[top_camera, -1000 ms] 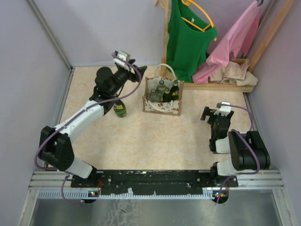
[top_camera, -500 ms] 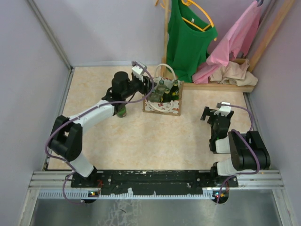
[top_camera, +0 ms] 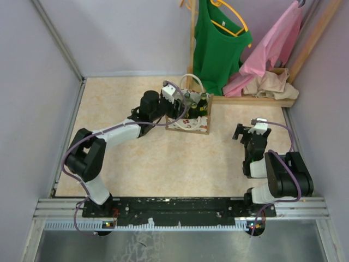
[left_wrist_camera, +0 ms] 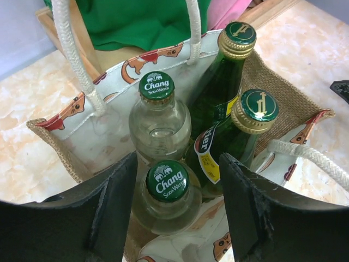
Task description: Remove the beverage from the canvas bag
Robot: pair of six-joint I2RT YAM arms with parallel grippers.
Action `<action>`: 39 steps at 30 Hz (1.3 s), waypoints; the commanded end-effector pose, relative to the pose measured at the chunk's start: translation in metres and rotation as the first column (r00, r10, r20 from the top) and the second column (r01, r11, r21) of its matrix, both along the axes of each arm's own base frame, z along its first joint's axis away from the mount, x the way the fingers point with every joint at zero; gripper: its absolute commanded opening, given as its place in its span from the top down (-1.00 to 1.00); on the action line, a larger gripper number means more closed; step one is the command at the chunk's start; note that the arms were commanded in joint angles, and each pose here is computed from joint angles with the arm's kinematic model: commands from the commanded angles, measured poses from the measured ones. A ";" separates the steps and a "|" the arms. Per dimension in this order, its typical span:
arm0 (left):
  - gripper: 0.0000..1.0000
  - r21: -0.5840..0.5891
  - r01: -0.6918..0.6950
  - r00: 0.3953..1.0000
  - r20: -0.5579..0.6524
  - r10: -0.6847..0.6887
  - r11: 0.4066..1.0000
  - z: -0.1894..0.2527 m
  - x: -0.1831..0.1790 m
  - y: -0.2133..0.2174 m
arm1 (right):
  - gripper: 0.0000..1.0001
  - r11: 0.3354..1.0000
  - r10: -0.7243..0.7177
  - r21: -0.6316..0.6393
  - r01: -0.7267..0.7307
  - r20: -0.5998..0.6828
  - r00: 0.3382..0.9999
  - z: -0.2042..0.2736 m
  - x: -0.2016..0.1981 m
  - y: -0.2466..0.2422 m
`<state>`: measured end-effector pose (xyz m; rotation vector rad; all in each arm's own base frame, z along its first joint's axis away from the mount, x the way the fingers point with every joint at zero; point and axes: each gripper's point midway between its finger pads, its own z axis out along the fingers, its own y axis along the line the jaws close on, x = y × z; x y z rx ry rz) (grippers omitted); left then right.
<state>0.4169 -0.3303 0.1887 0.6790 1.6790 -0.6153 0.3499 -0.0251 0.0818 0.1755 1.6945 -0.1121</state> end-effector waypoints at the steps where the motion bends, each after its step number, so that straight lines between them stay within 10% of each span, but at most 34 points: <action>1: -0.38 0.017 -0.028 0.999 0.020 0.028 0.999 -0.006 0.005 0.001 | -0.98 1.000 0.006 -0.010 -0.005 0.085 0.996 0.025 0.013 0.002; 10: -0.34 0.053 -0.086 0.996 -0.013 0.087 0.995 -0.032 0.016 0.006 | -0.98 1.000 0.006 -0.010 -0.005 0.084 0.996 0.025 0.013 0.002; 21: 1.00 0.065 -0.081 0.995 -0.053 0.084 0.995 -0.047 0.020 0.001 | -0.98 1.000 0.006 -0.010 -0.005 0.084 0.996 0.025 0.013 0.002; 39: 1.00 -0.087 -0.064 0.939 0.332 0.090 0.994 0.167 0.034 -0.003 | -0.98 1.000 0.006 -0.010 -0.006 0.085 0.996 0.025 0.013 0.002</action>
